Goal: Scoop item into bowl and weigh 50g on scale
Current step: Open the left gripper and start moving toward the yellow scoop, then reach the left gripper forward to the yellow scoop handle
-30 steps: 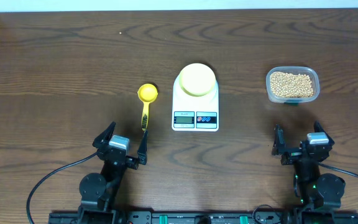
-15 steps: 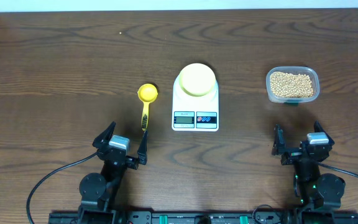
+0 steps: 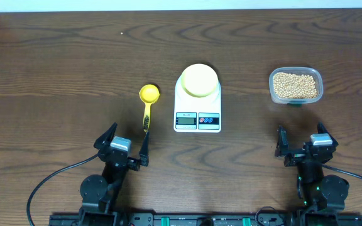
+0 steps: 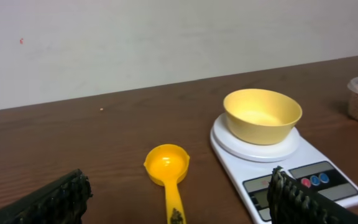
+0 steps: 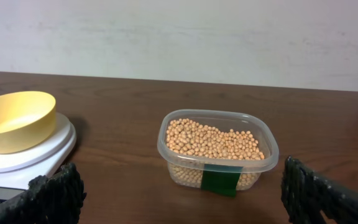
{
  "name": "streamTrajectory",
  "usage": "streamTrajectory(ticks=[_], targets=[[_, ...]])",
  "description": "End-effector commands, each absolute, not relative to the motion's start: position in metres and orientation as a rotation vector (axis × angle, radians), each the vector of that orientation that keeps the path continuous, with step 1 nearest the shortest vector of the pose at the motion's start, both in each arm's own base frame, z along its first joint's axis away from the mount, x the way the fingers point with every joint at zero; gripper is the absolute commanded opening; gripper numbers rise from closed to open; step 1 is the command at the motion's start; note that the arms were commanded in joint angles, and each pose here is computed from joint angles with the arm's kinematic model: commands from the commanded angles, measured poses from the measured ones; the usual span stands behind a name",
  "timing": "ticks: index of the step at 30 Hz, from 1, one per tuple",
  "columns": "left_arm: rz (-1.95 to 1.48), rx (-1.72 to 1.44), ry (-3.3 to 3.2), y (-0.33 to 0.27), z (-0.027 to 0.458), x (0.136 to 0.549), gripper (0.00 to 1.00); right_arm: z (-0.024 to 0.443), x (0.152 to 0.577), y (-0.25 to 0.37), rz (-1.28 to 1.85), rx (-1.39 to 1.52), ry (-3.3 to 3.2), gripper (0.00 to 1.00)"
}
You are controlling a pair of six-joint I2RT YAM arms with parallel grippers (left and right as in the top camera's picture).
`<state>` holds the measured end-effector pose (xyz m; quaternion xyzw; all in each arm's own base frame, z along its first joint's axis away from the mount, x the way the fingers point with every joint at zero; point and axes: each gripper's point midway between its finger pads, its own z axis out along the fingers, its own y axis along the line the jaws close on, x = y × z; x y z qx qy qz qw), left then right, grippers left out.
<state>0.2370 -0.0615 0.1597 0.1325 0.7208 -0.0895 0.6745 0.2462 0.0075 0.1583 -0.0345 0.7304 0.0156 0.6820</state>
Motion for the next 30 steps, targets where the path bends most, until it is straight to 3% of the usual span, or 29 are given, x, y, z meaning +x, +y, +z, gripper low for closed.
streamTrajectory(ticks=[1,11,21,30], targets=[[-0.302,0.400,1.603,-0.082,0.156,0.230,0.93,0.159,0.246,0.008,0.043,-0.071,1.636,0.99],[-0.374,0.457,1.522,-0.096,0.173,0.223,0.93,0.159,0.246,0.008,0.043,-0.071,1.636,0.99],[-0.340,0.448,1.429,-0.092,0.225,0.216,0.93,0.159,0.246,0.008,0.043,-0.071,1.636,0.99],[-0.322,0.338,1.724,-0.077,0.258,0.229,0.93,0.159,0.246,0.008,0.043,-0.071,1.636,0.99]])
